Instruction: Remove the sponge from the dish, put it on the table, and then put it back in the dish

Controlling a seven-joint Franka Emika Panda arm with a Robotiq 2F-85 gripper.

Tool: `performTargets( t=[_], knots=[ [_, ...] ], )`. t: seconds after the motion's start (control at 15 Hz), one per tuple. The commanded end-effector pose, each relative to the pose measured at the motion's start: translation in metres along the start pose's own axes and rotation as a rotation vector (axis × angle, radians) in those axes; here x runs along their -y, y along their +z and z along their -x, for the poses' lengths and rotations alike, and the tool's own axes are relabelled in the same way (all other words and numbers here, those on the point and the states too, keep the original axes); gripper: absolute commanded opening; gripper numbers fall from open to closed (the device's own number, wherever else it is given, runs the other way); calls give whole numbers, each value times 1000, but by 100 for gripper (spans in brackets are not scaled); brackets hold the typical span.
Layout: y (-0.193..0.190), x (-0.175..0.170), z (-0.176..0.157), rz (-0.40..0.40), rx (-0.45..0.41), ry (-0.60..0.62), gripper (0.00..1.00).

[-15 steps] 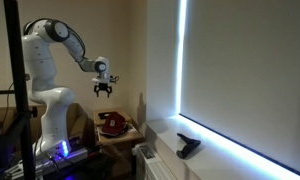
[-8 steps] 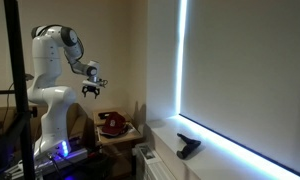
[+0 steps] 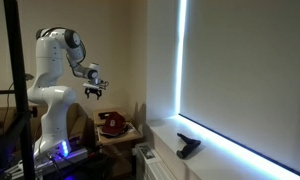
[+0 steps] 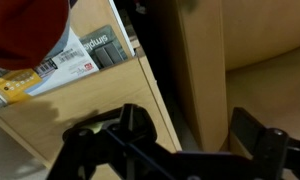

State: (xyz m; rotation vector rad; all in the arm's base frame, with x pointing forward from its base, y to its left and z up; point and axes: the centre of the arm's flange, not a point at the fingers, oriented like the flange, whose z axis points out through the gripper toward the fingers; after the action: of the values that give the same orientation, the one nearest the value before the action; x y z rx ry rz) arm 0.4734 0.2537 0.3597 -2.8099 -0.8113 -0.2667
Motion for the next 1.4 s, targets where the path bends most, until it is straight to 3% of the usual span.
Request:
performTargets(
  t=[0.0, 0.2, 0.27, 0.53, 0.6, 0.67, 1.13, 1.27, 1.33],
  knots=[
    [51, -3, -69, 19, -117, 170, 100],
    [81, -7, -103, -12, -115, 365, 100],
    [63, -7, -64, 4, -112, 280, 100],
    [72, -7, -70, 0, -108, 289, 100],
    [78, -12, -73, 32, -95, 304, 100],
    [87, -16, -86, 72, -111, 381, 100],
    [131, -20, -167, 116, -111, 830, 100],
    [142, -15, -174, 121, -82, 949, 100],
    [130, -17, -144, 111, -105, 863, 100]
  ],
)
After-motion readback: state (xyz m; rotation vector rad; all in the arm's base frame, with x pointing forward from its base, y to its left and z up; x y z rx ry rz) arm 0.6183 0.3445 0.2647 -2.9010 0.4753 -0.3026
